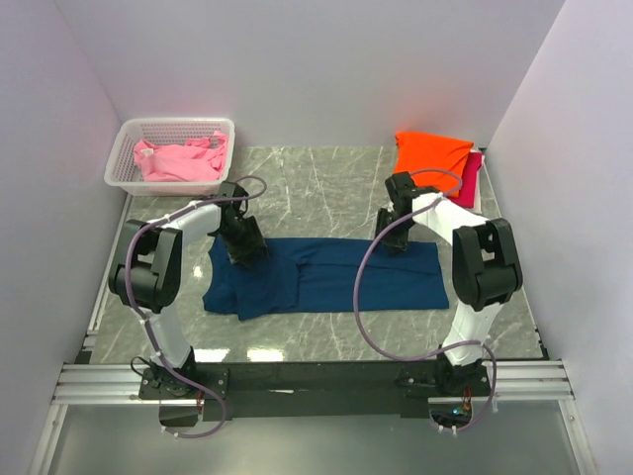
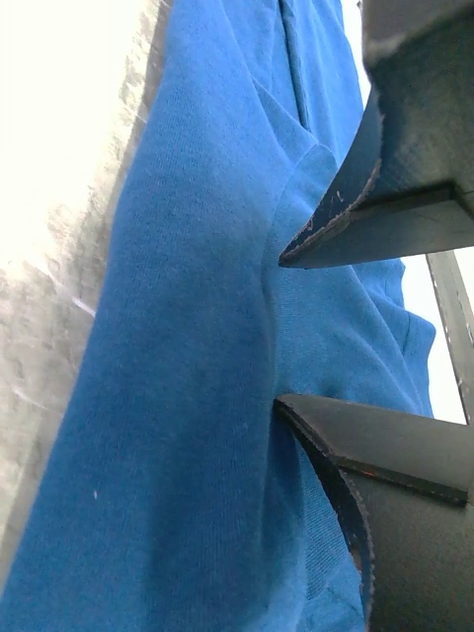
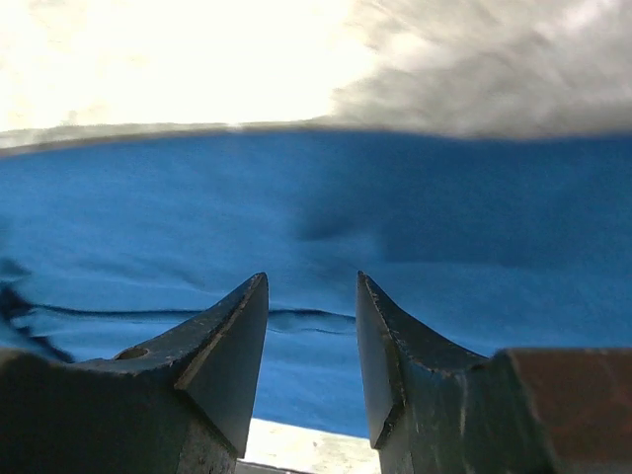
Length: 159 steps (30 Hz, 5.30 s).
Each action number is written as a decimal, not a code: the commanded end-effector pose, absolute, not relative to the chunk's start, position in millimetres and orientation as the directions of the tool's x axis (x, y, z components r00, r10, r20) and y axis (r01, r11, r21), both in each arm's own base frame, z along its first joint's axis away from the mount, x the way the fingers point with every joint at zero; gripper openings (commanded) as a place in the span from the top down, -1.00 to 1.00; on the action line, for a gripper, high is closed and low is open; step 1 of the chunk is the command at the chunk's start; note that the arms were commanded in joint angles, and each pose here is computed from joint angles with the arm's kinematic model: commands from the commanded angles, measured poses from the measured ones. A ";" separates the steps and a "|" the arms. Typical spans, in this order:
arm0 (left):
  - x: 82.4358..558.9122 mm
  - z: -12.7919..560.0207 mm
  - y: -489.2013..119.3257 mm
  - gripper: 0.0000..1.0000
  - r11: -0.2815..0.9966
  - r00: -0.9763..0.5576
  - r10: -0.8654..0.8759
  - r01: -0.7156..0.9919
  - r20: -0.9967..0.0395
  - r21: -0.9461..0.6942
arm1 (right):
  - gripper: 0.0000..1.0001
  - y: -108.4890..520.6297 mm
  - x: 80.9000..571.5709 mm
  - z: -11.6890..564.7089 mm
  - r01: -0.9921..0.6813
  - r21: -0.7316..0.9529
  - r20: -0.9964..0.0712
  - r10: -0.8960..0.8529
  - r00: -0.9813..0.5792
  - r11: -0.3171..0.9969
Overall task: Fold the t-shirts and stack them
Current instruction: Fold the tshirt
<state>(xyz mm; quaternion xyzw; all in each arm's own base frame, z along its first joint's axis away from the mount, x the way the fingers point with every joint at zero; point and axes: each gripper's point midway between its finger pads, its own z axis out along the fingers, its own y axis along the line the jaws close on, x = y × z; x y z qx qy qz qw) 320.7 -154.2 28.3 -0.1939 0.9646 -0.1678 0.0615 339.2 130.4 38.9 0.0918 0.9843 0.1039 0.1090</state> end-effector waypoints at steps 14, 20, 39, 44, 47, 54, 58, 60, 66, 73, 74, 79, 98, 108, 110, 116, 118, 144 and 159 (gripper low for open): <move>325.4 5.6 -139.5 -0.19 0.916 -0.940 -0.330 -0.296 -0.090 -0.270 | 0.04 3.9 296.4 55.0 0.505 0.060 -0.208 0.505 -0.837 0.861; 331.1 7.4 -142.7 -0.20 0.912 -0.940 -0.330 -0.291 -0.093 -0.290 | 0.06 -5.0 286.5 46.4 0.525 0.016 -0.174 0.519 -0.837 0.851; 327.5 7.0 -140.6 -0.20 0.914 -0.944 -0.320 -0.283 -0.086 -0.292 | 0.21 -20.1 298.7 22.1 0.577 0.003 -0.185 0.568 -0.802 0.817; 326.5 6.2 -141.2 -0.20 0.913 -0.944 -0.319 -0.284 -0.080 -0.294 | 0.22 -28.5 299.7 23.8 0.575 -0.026 -0.196 0.560 -0.805 0.818; 325.4 4.6 -141.2 -0.20 0.912 -0.944 -0.320 -0.286 -0.075 -0.293 | 0.22 -32.5 300.6 25.9 0.575 -0.027 -0.205 0.558 -0.804 0.818; 324.2 4.1 -141.6 -0.20 0.911 -0.944 -0.323 -0.290 -0.070 -0.294 | 0.27 -36.9 303.1 22.4 0.566 -0.037 -0.201 0.549 -0.811 0.823; 323.9 4.2 -141.0 -0.20 0.911 -0.943 -0.324 -0.292 -0.069 -0.290 | 0.37 -40.4 305.6 24.1 0.562 -0.048 -0.212 0.541 -0.814 0.826; 324.3 4.8 -141.4 -0.20 0.910 -0.943 -0.326 -0.293 -0.070 -0.293 | 0.42 -42.8 307.4 26.7 0.558 -0.057 -0.220 0.534 -0.816 0.828; 322.7 4.5 -140.9 -0.20 0.909 -0.942 -0.330 -0.298 -0.068 -0.291 | 0.39 -48.1 309.4 33.5 0.545 -0.071 -0.233 0.517 -0.823 0.835; 319.9 4.4 -141.7 -0.20 0.904 -0.938 -0.340 -0.308 -0.062 -0.298 | 0.38 -48.8 313.1 31.6 0.532 -0.065 -0.237 0.505 -0.830 0.844; 320.3 4.5 -141.9 -0.20 0.903 -0.938 -0.342 -0.309 -0.063 -0.299 | 0.38 -48.1 312.8 28.9 0.530 -0.065 -0.228 0.504 -0.833 0.846; 318.9 5.2 -140.8 -0.20 0.903 -0.936 -0.345 -0.312 -0.065 -0.295 | 0.39 -47.8 317.7 25.8 0.529 -0.051 -0.235 0.504 -0.831 0.847; 312.7 -1.5 -132.5 -0.21 0.912 -0.936 -0.347 -0.320 -0.066 -0.255 | 0.96 -60.4 316.7 18.2 0.533 -0.104 -0.251 0.496 -0.831 0.840; 318.3 6.8 -115.9 -0.20 0.930 -0.933 -0.341 -0.316 -0.119 -0.188 | 1.00 -69.4 311.7 21.9 0.552 -0.138 -0.253 0.510 -0.822 0.822; 317.9 7.3 -114.4 -0.20 0.931 -0.933 -0.340 -0.316 -0.121 -0.180 | 1.00 -68.1 312.4 20.7 0.551 -0.132 -0.248 0.511 -0.823 0.824; 330.8 27.2 -127.4 -0.22 0.943 -0.938 -0.295 -0.255 -0.181 -0.216 | 0.84 -57.2 318.3 33.6 0.542 -0.060 -0.249 0.513 -0.821 0.838; 338.7 37.9 -136.4 -0.23 0.946 -0.939 -0.276 -0.227 -0.206 -0.233 | 0.58 -53.5 320.8 44.6 0.538 -0.033 -0.262 0.512 -0.818 0.842; 318.2 65.2 -163.7 -0.22 0.888 -0.940 -0.322 -0.258 -0.115 -0.381 | 0.21 125.8 374.8 40.9 0.142 0.284 -0.258 0.219 -0.941 0.948; 329.2 4.9 -163.4 -0.21 0.916 -0.962 -0.271 -0.247 -0.033 -0.317 | 0.26 115.6 287.3 3.2 0.287 0.190 0.042 0.285 -0.958 0.939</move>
